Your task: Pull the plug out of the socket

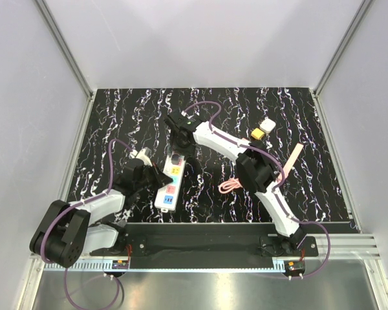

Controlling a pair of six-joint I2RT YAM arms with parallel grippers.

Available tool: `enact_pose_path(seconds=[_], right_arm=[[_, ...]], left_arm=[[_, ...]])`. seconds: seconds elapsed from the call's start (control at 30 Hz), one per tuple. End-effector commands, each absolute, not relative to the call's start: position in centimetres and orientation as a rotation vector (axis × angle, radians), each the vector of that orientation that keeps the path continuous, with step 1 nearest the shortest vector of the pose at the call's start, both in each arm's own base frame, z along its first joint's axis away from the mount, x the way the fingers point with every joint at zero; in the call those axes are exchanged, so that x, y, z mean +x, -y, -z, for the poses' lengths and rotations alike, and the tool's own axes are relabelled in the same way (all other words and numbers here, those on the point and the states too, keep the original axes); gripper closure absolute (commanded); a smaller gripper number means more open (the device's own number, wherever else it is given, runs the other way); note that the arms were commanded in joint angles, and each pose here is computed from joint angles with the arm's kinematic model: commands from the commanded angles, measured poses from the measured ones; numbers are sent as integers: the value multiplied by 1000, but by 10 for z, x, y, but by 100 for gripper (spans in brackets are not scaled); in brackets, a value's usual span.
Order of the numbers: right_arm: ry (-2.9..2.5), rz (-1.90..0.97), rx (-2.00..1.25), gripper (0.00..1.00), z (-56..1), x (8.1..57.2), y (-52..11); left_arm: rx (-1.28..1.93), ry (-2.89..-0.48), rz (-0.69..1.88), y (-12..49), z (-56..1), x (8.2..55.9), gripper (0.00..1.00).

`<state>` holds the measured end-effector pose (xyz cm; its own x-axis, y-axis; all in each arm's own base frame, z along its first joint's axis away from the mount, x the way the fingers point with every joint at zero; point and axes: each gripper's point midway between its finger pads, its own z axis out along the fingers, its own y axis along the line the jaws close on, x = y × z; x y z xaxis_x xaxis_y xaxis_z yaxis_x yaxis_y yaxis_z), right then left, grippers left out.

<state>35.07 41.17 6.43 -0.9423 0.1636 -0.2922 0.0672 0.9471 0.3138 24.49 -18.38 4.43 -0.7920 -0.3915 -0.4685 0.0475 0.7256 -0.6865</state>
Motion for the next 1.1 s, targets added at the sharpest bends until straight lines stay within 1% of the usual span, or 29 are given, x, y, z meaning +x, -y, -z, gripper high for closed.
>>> enact_pose_path(seconds=[0.0,0.1,0.17,0.23,0.3,0.33,0.63,0.73,0.83,0.9,0.93,0.97,1.07], right_arm=[[-2760,-365,169,34,-67,354,-415],[-2762,-352,160,34,-65,352,-417],[-2763,-347,155,36,-64,351,-419],[-2765,-343,153,42,-63,352,-419],[-2770,-346,147,43,-62,350,-420],[-2773,-347,142,45,-61,349,-422],[-2777,-342,109,47,-63,342,-428],[-2777,-348,100,56,-64,341,-430],[-2776,-347,96,57,-64,341,-431],[-2776,-357,90,65,-65,341,-432],[-2776,-360,90,74,-66,341,-433],[-2775,-361,90,78,-67,341,-433],[-2776,-359,86,83,-70,342,-434]], left_arm=[[-281,-2529,815,165,3,204,100],[-285,-2529,810,164,4,204,100],[-283,-2528,814,164,4,204,100],[-282,-2527,817,165,3,205,100],[-279,-2526,820,166,3,205,100],[-280,-2524,820,165,2,205,100],[-280,-2526,819,164,4,203,100],[-280,-2528,815,164,4,202,100],[-283,-2530,813,164,5,203,100],[-284,-2530,813,164,5,203,100],[-286,-2533,814,164,5,202,100],[-286,-2530,815,164,5,202,100],[-291,-2532,818,165,5,202,100]])
